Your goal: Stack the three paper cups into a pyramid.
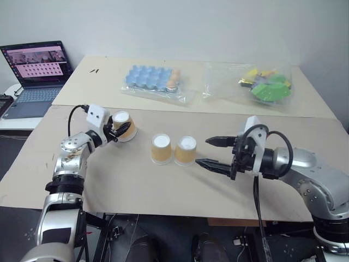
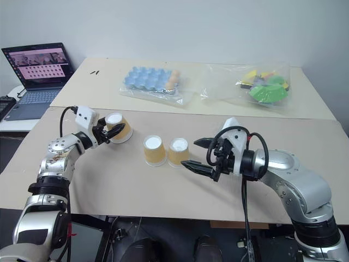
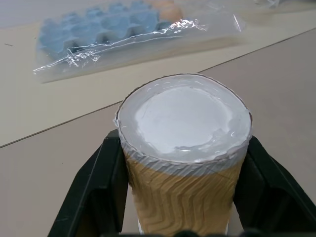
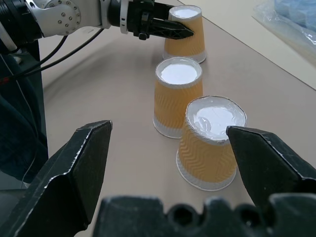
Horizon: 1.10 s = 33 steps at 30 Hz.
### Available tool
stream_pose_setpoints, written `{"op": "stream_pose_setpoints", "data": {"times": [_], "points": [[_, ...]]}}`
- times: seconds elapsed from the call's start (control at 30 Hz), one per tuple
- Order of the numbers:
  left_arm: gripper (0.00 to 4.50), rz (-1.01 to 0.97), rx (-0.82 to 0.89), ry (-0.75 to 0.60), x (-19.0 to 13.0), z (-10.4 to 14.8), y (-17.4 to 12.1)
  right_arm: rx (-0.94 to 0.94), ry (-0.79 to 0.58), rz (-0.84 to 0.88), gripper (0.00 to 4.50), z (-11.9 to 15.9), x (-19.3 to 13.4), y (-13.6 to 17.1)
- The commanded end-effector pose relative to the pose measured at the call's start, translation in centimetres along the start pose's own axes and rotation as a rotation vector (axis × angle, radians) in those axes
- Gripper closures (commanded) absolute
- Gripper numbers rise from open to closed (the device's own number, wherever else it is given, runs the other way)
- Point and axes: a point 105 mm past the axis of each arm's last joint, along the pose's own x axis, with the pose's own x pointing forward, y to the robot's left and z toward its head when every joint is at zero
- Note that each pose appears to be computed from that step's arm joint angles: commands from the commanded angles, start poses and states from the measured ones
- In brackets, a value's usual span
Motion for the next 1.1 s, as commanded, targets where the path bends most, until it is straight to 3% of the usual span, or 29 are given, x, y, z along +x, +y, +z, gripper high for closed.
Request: {"op": "stream_pose_setpoints", "data": {"times": [0.03, 0.13, 0.2, 0.33, 0.43, 0.57, 0.73, 1.1], "points": [[2.20, -0.025, 0.041, -0.094, 0.7, 3.3, -0.3, -0.057, -0.017, 0.008, 0.10, 0.8, 0.0, 0.2], [2.20, -0.071, 0.056, -0.141, 1.2, 5.3, -1.1, -0.055, -0.011, -0.004, 0.10, 0.7, 0.0, -0.1], [2.20, -0.153, 0.097, -0.207, 1.8, 8.5, -2.7, -0.054, -0.004, -0.016, 0.10, 0.4, 0.0, -0.3], [2.20, -0.398, 0.078, -0.344, 1.8, 15.1, -7.0, -0.053, 0.011, -0.046, 0.10, -0.1, 0.0, -0.7], [2.20, -0.607, 0.035, -0.348, 0.4, 17.2, -9.7, -0.051, 0.010, -0.061, 0.10, -0.2, 0.0, -0.9], [2.20, -0.839, 0.018, -0.254, -1.2, 16.9, -11.9, -0.047, 0.009, -0.084, 0.10, -0.5, -0.1, -1.0], [2.20, -0.909, 0.060, -0.131, -0.5, 13.7, -12.5, -0.042, 0.003, -0.113, 0.10, -0.7, -0.3, -1.1], [2.20, -0.951, 0.111, -0.099, 1.4, 11.9, -14.0, -0.031, -0.008, -0.147, 0.10, -0.6, -0.9, -1.1]]}}
